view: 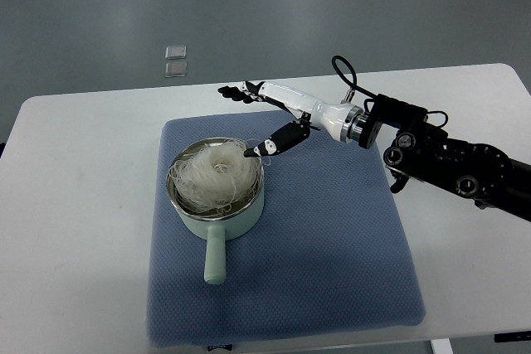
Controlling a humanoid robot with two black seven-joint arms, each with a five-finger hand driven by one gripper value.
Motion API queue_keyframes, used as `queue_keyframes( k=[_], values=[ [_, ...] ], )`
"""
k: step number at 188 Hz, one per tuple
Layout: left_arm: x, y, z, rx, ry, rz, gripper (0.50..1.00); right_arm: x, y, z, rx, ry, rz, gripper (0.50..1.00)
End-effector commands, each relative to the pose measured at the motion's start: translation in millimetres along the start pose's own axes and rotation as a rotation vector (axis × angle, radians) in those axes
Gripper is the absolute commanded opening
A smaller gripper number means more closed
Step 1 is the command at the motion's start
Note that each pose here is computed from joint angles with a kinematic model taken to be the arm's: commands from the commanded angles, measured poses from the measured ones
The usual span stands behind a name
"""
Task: Put vermicelli into pot with right hand
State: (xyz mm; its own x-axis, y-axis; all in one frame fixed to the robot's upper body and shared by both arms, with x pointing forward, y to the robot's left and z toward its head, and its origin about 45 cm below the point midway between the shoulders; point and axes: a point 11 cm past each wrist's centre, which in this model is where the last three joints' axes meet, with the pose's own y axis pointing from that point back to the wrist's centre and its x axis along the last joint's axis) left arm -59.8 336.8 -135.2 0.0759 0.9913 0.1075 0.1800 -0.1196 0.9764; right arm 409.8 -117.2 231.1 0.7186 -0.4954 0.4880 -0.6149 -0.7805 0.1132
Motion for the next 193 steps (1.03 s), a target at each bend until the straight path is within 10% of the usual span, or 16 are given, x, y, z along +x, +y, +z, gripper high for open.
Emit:
queue_keyframes(
  k=[1, 90, 193],
  values=[
    [0, 0, 0, 0.000, 0.000, 0.000, 1.000, 12, 10, 15, -0.036, -0.151, 0.008, 0.893],
    [0, 0, -1, 0.002, 0.000, 0.000, 1.000, 57, 50, 82, -0.104, -1.081, 0.333, 0.895],
    [0, 0, 0, 0.000, 0.000, 0.000, 1.000, 49, 61, 105, -0.141, -1.135, 0.379, 0.921]
  ],
)
